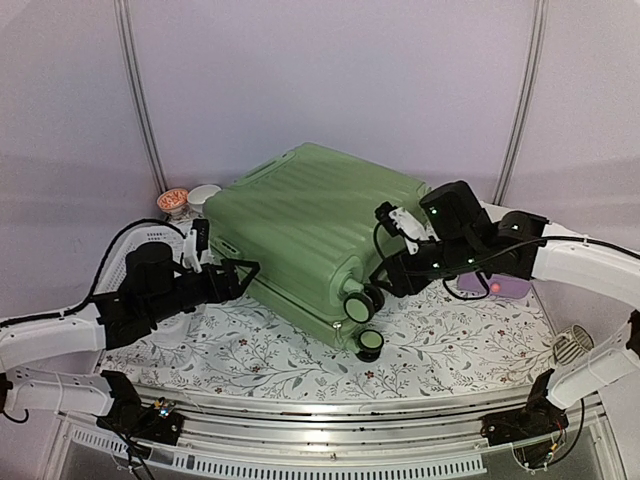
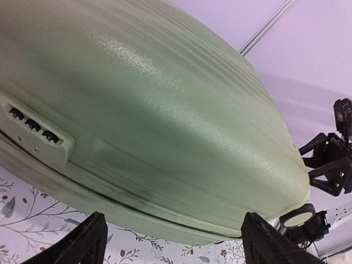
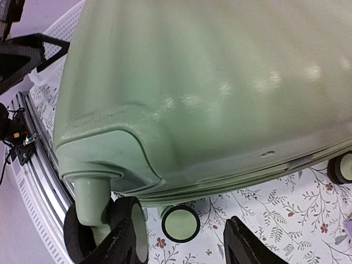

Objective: Open, take out, and arrange the luggage
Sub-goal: Rotate the luggage at the center of the board.

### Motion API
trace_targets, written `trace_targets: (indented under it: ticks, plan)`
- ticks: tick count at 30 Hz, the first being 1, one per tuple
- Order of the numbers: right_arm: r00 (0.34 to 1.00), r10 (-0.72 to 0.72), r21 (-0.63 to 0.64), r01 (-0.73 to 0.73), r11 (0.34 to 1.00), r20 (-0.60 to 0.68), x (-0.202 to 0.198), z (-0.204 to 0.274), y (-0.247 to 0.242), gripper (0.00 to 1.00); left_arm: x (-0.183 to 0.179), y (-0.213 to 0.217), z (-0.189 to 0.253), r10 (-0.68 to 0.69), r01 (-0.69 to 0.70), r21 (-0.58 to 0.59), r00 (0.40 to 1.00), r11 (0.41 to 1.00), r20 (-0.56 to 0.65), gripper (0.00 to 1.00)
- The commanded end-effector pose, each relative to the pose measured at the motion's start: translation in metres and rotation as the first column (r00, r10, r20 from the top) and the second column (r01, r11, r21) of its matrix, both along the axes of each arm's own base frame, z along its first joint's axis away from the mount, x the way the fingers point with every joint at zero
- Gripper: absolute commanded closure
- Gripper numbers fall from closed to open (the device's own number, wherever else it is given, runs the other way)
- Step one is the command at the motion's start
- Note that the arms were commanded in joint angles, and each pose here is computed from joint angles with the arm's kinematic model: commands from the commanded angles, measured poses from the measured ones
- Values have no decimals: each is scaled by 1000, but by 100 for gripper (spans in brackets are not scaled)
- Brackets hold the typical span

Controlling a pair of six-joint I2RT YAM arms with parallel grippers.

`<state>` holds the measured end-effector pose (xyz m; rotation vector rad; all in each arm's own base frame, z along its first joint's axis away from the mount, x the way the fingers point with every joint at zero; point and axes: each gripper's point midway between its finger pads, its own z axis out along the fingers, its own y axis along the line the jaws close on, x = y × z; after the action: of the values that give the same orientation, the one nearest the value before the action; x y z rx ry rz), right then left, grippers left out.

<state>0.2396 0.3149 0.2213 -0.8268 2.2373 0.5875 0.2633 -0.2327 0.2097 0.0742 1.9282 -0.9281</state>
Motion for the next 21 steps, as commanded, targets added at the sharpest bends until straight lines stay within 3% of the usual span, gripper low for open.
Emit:
trace_targets:
  ticks: [1,7,8,10,12,21]
  plan:
    - [986,-146,56,142,988,81,20,31,-31,43,-1,10,-9,28,-28,19,1000,999,-11,13]
    - [966,-227,88,216,972,127,57,54,-73,39,-2,11,-5,34,-34,-11,999,999,-19,13]
    - [962,-239,83,229,970,135,65,56,-80,33,-1,10,-4,34,-34,-18,999,999,-21,13]
    - [958,-236,52,230,972,161,77,57,-92,12,-1,9,-5,28,-29,-27,999,999,-29,13]
    - [956,-215,16,217,976,199,90,64,-101,1,-1,7,-8,18,-19,-37,999,999,-43,12]
    - [959,-239,-204,267,942,151,174,43,-171,1,20,-3,-6,-20,7,-107,993,994,-112,12]
